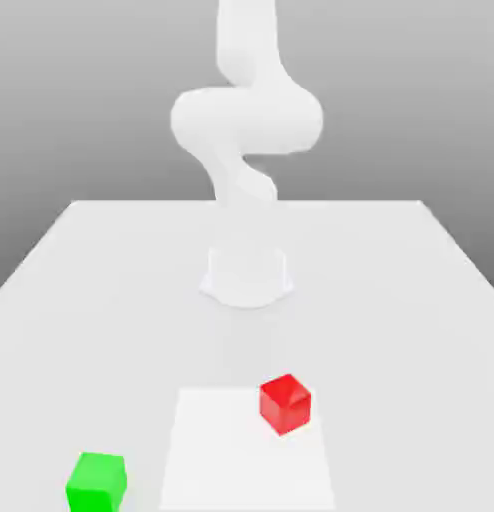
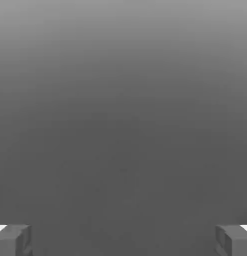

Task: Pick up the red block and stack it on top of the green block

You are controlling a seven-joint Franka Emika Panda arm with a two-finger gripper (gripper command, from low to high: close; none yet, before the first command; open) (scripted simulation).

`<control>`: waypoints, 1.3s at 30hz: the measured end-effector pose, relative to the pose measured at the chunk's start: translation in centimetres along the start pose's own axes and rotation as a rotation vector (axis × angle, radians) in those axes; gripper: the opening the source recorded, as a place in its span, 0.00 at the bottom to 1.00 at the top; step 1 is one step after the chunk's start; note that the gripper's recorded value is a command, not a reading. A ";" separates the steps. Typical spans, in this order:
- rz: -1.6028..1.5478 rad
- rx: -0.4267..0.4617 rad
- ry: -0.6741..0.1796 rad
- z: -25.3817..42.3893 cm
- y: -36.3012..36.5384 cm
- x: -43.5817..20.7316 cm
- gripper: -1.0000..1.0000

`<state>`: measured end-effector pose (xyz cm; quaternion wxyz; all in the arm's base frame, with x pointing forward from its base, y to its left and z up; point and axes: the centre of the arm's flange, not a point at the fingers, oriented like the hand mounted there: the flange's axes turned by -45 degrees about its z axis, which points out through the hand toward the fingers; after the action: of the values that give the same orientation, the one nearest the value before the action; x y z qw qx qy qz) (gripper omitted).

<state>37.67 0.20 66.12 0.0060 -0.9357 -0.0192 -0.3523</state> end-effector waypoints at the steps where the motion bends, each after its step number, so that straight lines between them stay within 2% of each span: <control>1: -0.023 0.012 -0.038 2.7 -0.1 -0.7 0.50; 9: -0.214 0.098 -0.332 20.6 -2.6 -10.5 0.50; 18: -0.474 0.182 -0.678 32.8 -5.1 -29.5 0.50; 24: -0.493 0.187 -0.702 36.9 -5.1 -34.1 0.50; 25: -0.492 0.187 -0.703 37.5 -5.1 -34.8 0.00; 32: -0.492 0.187 -0.704 37.7 -5.1 -35.0 0.00; 39: -0.493 0.188 -0.704 33.5 -5.1 -31.2 0.00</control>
<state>36.11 5.11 20.31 -0.0001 -0.9615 -0.2746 0.0004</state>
